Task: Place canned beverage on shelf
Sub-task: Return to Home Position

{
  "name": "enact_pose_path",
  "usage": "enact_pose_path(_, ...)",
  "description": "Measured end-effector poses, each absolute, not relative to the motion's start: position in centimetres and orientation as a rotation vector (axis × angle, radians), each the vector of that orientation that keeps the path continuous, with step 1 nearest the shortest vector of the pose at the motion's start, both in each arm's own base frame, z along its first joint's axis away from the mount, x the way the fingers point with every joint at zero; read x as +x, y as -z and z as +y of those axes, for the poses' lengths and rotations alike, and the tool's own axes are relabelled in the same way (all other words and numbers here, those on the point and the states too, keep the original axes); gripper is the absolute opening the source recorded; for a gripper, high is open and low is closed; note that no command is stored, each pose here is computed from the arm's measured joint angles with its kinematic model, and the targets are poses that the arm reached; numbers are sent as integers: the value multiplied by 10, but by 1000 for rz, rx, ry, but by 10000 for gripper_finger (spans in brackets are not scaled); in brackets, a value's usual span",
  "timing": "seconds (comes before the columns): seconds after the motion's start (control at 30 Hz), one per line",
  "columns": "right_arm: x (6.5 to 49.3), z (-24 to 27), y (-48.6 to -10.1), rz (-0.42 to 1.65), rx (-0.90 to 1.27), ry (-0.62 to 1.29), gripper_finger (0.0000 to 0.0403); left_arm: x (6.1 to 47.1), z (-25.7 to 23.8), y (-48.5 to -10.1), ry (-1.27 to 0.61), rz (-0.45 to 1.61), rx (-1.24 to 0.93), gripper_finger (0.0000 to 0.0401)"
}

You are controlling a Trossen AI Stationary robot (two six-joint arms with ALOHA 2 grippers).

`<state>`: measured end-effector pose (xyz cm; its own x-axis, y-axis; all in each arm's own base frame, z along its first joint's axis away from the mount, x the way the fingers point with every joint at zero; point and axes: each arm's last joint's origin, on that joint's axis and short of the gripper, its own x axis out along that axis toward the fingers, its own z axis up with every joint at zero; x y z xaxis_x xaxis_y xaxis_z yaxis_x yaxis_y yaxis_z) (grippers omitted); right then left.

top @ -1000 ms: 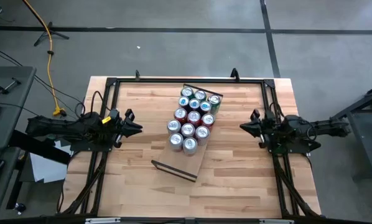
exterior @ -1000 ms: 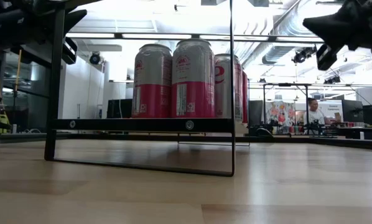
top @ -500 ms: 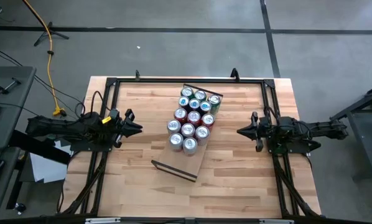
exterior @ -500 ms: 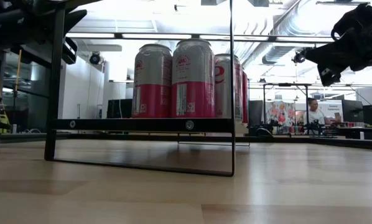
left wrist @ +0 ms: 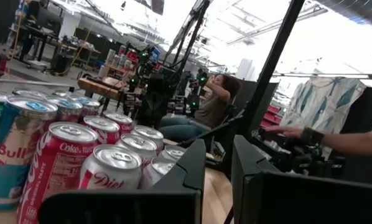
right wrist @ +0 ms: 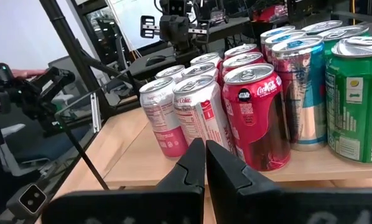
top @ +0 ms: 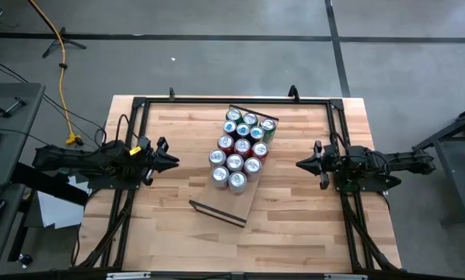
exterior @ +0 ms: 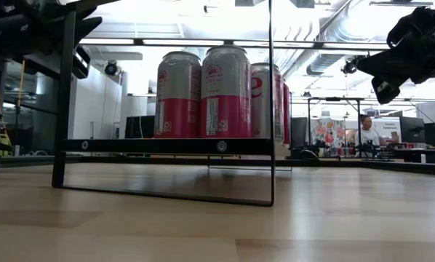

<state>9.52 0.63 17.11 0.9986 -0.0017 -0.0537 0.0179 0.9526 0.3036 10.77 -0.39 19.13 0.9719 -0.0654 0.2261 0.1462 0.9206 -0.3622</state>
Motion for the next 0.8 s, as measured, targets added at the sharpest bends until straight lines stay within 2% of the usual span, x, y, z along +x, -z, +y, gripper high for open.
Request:
enact_pose_path(0.33, 94, 6, -173, 36, 310, 5, 0, 93, -1, -194, 97, -274, -382, 3)
enact_pose_path(0.8, 95, 7, -171, 50, 308, 7, 0, 96, 0, -179, 56, -122, -387, 3)
